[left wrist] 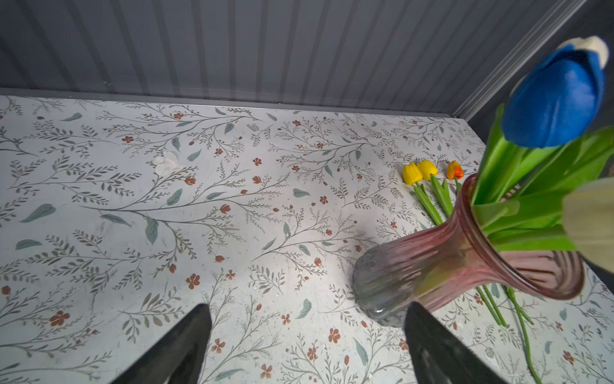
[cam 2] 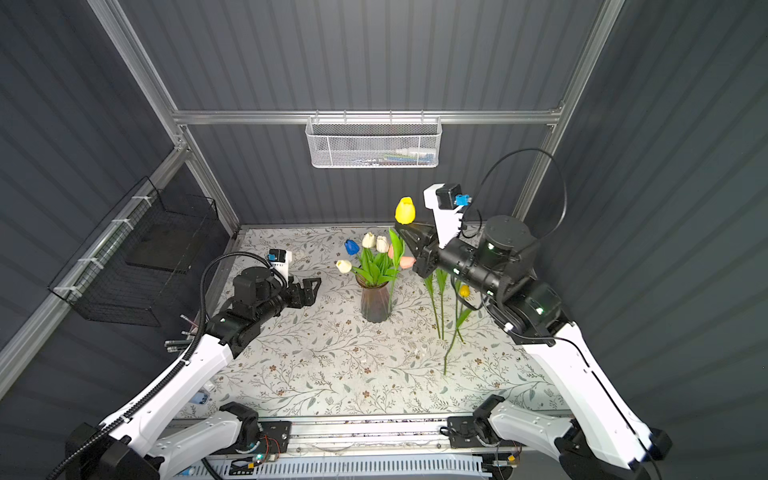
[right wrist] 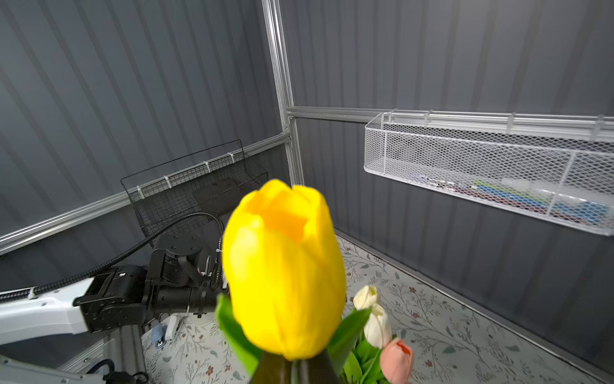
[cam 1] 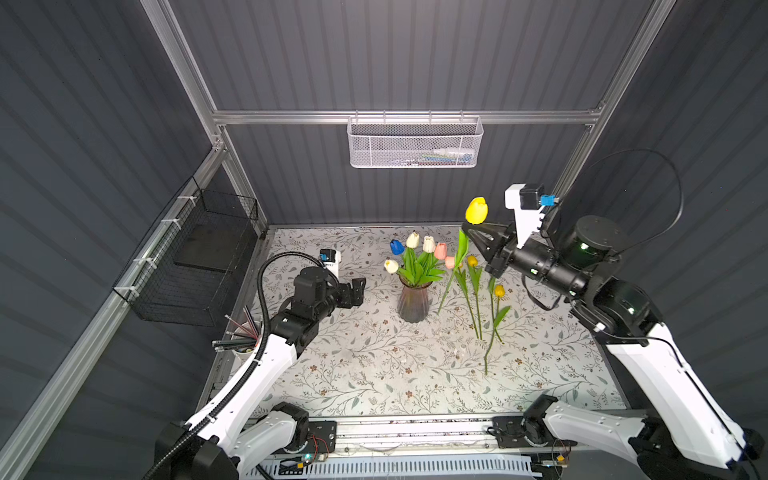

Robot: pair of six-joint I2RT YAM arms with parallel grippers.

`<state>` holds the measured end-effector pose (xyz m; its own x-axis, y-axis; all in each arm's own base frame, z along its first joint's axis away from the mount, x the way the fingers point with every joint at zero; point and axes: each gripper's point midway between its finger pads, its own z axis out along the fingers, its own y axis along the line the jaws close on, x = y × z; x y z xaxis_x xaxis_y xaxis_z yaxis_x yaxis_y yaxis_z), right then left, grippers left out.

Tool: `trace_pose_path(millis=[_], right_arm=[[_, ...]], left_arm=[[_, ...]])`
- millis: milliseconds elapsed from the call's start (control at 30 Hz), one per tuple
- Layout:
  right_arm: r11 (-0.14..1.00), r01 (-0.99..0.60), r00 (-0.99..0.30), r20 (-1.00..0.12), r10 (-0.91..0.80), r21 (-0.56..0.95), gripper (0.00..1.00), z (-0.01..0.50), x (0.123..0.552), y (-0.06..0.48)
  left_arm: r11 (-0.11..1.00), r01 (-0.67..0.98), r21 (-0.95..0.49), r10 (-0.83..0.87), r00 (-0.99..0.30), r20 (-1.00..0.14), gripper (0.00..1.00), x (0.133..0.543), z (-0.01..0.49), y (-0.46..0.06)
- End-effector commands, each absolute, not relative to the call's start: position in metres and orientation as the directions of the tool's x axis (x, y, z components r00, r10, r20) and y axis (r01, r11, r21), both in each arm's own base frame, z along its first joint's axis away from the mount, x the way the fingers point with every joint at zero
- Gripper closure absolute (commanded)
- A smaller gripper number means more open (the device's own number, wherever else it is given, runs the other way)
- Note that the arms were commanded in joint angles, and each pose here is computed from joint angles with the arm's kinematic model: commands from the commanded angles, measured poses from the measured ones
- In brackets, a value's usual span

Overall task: Pick out yellow flowers from the vase
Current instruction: Pick up the flower from the vase, then place the flower at the center of the board.

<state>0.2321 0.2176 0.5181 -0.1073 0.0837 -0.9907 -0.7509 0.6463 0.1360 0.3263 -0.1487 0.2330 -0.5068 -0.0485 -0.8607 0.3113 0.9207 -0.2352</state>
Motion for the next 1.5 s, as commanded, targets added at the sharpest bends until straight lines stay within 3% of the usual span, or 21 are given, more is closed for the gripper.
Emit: trace_pose_path(millis=[0,133,333,467,867,1200,1467], right_arm=[[0.695,-0.69,-0.251,-0.967,0.034,0.203,1.0,0.492,0.226,0.196],[0.755,-0.609,-0.345,-0.938,0.023,0.243,1.0,0.477,0.231,0.17],[0.809,-0.439,-0.559,-0.824,0.095,0.391,1.0,0.409,0.266,0.138],[0.862,-0.304,-0.644,-0.754,0.129,0.407,1.0,0.364,0.29,0.115],[0.847,-0.072,-0.839,-0.491,0.234,0.526,1.0,0.258,0.347,0.082],[0.856,-0.055,-0.932,-0.335,0.141,0.514,1.0,0.191,0.385,0.087],[0.886,-0.157,-0.955,-0.296,-0.023,0.436,1.0,0.149,0.415,0.117]], left_arm=[[0.94,0.291,-0.178,-0.022,-0.47,-0.883,0.07,0.328,0.245,-0.139],[0.948,0.278,-0.152,-0.007,-0.462,-0.887,0.06,0.327,0.246,-0.134],[0.949,0.273,-0.16,-0.025,-0.44,-0.898,0.04,0.321,0.255,-0.13],[0.957,0.259,-0.134,-0.012,-0.425,-0.905,0.03,0.316,0.263,-0.123],[0.955,0.252,-0.159,-0.039,-0.422,-0.906,0.02,0.311,0.255,-0.121],[0.959,0.244,-0.141,-0.026,-0.421,-0.907,0.01,0.312,0.25,-0.119],[0.966,0.219,-0.133,-0.026,-0.433,-0.901,0.01,0.313,0.238,-0.115]])
